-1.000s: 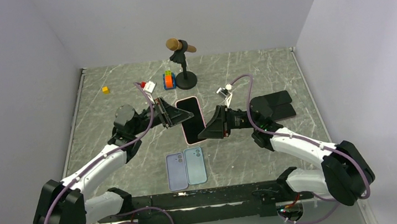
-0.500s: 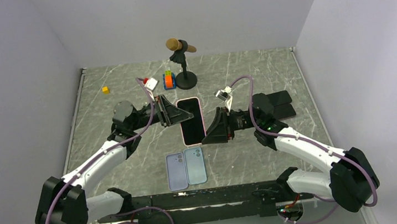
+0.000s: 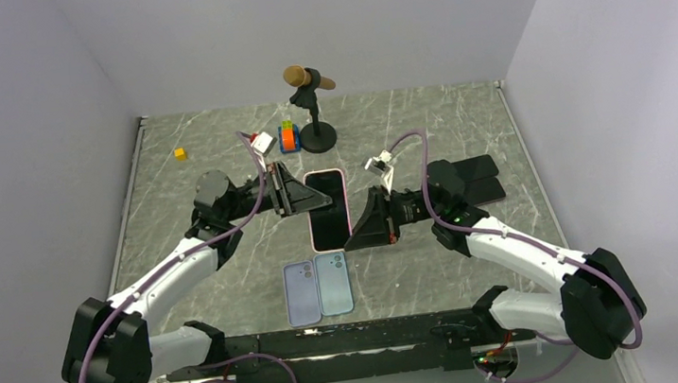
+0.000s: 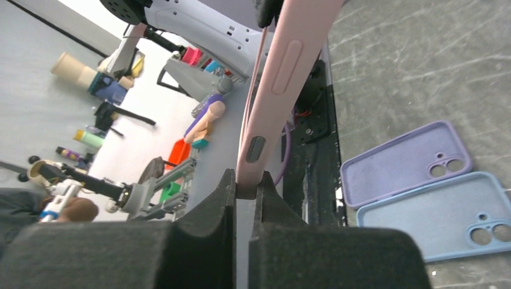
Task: Take the phone out of the phone case
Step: Remove the phone case from the phone.
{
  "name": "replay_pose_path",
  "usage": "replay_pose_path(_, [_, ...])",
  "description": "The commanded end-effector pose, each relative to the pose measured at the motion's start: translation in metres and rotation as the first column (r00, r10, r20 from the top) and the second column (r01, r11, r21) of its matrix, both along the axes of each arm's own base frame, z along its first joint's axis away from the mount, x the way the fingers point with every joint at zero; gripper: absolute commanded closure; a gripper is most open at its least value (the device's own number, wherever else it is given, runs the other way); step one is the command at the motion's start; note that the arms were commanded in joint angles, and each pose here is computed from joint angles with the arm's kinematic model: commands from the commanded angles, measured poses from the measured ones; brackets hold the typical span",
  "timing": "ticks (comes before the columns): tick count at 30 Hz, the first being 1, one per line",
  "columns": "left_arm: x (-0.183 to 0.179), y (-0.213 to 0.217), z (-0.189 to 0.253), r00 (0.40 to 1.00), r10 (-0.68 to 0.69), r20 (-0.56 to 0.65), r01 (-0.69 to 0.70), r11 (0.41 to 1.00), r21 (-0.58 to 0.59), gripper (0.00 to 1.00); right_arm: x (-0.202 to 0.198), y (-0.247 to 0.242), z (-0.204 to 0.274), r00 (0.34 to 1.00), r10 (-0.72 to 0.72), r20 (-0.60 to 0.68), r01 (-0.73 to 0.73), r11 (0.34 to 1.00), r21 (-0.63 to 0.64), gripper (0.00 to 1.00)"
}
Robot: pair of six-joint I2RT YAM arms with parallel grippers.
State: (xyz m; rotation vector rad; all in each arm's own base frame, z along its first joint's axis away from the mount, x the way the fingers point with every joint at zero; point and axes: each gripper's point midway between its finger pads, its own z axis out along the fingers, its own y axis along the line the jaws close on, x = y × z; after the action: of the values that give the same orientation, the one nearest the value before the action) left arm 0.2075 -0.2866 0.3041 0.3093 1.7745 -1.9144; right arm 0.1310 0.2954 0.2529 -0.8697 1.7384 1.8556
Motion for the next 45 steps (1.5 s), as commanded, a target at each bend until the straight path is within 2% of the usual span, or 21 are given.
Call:
replay_pose_path(1, [0.005, 0.000, 0.016, 0.992, 0.014, -0.125, -0.015, 1.000, -0.011, 1.00, -0.006, 0.006, 0.015, 0.977, 0.031, 0.213, -0.043, 0.998, 0.051, 1.00])
replay_pose_path(5, [0.000, 0.000, 0.009, 0.966, -0.029, -0.258, 0.020, 0.999, -0.039, 1.00, -0.009, 0.012, 0.010, 0.949, 0.045, 0.311, -0.063, 0.997, 0.049, 1.00])
replay_pose_path(12, [0.001, 0.000, -0.008, 0.933, -0.010, -0.360, 0.012, 1.000, 0.004, 1.00, 0.004, 0.023, 0.019, 0.894, 0.004, 0.448, -0.046, 0.996, 0.082, 1.00])
replay_pose_path(17, [0.001, 0.001, -0.020, 0.842, -0.030, -0.539, 0.005, 0.999, -0.047, 1.00, 0.018, 0.028, 0.038, 0.833, -0.058, 0.550, 0.021, 0.997, 0.072, 1.00])
replay_pose_path(22, [0.004, -0.001, -0.024, 0.781, -0.043, -0.623, 0.011, 0.998, -0.056, 1.00, 0.026, 0.029, 0.050, 0.786, -0.072, 0.614, 0.041, 0.997, 0.064, 1.00])
replay_pose_path(34, [0.006, -0.003, -0.013, 0.795, -0.020, -0.606, 0.001, 1.000, -0.031, 1.00, 0.042, 0.038, 0.068, 0.730, -0.086, 0.678, 0.050, 0.996, 0.073, 1.00])
replay_pose_path(37, [0.006, -0.004, -0.012, 0.800, -0.026, -0.600, 0.007, 0.999, -0.034, 1.00, 0.046, 0.039, 0.072, 0.698, -0.093, 0.710, 0.055, 0.996, 0.076, 1.00])
replay_pose_path(45, [0.004, -0.009, -0.010, 0.808, -0.042, -0.587, 0.024, 0.999, -0.039, 1.00, 0.058, 0.042, 0.068, 0.684, -0.089, 0.724, 0.083, 0.996, 0.044, 1.00])
